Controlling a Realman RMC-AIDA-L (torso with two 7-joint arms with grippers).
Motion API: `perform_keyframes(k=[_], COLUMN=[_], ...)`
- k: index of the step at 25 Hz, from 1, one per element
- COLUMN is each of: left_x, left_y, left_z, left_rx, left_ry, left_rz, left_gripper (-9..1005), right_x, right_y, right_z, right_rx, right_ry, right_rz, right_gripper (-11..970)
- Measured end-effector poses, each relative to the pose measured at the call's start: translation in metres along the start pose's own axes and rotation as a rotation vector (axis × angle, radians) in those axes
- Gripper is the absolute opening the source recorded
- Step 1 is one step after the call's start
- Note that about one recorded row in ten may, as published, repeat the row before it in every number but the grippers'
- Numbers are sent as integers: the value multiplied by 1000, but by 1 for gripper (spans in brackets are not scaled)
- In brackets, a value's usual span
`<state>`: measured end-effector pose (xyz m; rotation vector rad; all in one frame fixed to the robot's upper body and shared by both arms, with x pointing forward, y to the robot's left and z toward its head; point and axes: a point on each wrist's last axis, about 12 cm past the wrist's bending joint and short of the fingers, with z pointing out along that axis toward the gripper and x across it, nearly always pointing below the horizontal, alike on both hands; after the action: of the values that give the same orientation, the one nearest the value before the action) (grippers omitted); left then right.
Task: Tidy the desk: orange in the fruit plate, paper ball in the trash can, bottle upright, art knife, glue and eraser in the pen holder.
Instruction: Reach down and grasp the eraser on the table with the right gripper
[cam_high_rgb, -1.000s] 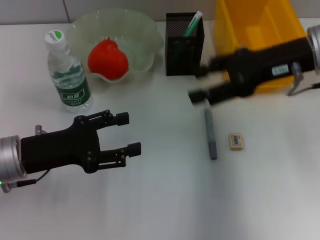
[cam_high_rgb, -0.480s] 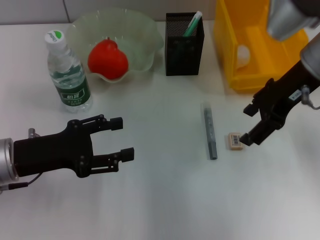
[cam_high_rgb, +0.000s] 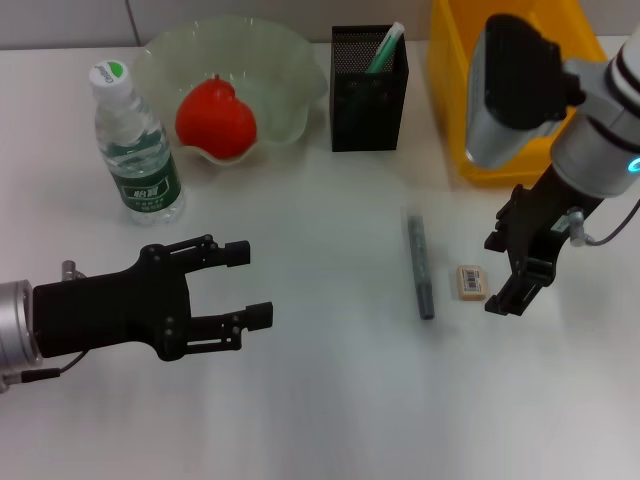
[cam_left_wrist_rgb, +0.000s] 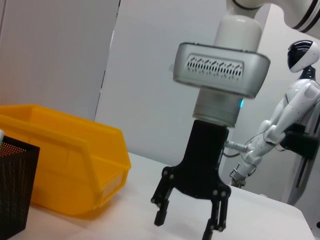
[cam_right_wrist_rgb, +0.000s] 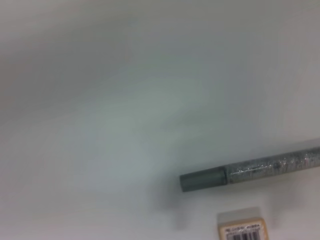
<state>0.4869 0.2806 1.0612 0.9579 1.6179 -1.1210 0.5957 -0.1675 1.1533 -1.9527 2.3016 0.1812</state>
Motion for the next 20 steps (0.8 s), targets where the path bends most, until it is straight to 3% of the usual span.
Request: perform_keyframes(k=[20], left_x=[-1], left_y=[1], left_z=[1], left_rx=[-8], left_ry=[-6], left_rz=[-6], left_gripper=[812], right_x=[-6], right_y=[0], right_z=[28], right_rx=[37], right_ry=[-4], right_rz=[-71], right_gripper=[674])
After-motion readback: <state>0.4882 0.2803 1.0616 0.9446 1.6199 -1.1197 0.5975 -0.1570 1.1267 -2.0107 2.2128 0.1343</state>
